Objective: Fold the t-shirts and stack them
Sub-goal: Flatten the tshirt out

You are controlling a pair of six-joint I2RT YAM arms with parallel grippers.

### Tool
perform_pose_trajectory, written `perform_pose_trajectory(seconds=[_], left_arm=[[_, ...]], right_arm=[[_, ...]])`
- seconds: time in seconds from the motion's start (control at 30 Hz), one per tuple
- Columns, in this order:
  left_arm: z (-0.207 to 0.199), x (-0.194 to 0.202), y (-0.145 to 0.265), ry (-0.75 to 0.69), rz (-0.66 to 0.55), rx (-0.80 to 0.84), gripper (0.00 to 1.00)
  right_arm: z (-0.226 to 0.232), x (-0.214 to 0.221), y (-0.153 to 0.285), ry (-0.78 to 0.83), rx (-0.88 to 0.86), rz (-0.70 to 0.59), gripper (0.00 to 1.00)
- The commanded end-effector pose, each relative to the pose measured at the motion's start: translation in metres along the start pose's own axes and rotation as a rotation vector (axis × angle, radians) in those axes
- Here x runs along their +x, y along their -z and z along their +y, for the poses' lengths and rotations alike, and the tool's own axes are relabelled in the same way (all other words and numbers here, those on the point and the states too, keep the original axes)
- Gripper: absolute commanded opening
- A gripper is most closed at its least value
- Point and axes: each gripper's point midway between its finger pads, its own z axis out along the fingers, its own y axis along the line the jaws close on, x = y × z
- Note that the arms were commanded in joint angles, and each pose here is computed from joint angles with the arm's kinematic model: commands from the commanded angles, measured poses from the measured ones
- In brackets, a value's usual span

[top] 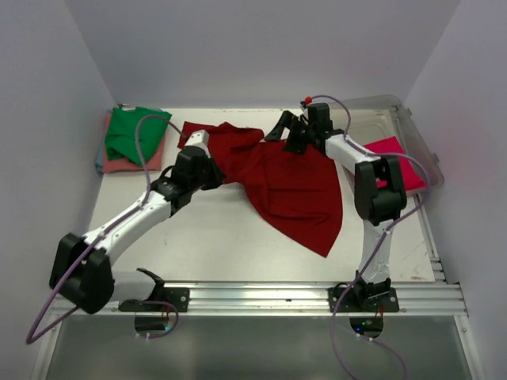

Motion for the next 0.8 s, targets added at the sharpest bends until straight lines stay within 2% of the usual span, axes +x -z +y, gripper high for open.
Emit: perform_pose_trajectory(seconds=[0.0,0.07,0.17,0.27,0.3,0.5,0.63,0.77], left_arm=[[0.021,0.001,0.050,0.029,-0.031,-0.090,0.00],[0.020,-0.005,0.078,0.055,-0.075,-0.070,0.00],[0.029,0.003,0.108,0.087,-0.078,-0.082,0.00],[0.040,0.013,0.133,0.111,-0.057,-0.123,0.00],[0.049,0.024,0.141,0.114,-0.015,-0.166,0.00],[0.053,0.050,0.177,0.226,0.094,-0.196,0.00],[0.055,0.077,0.199,0.325,0.185,-0.197,0.00],[0.056,0.094,0.220,0.345,0.238,-0.179,0.00]], right_arm=[[0.005,0.010,0.063,0.223,0.216,-0.034,0.99],[-0.006,0.026,0.085,0.263,0.306,-0.038,0.99],[-0.020,0.050,0.112,0.292,0.436,-0.031,0.99],[-0.056,0.095,0.131,0.266,0.593,0.058,0.99],[-0.058,0.109,0.140,0.267,0.626,0.089,0.99],[-0.078,0.165,0.188,0.273,0.800,0.147,0.99],[-0.074,0.175,0.224,0.285,0.856,0.118,0.99],[-0.074,0.182,0.244,0.274,0.880,0.108,0.99]])
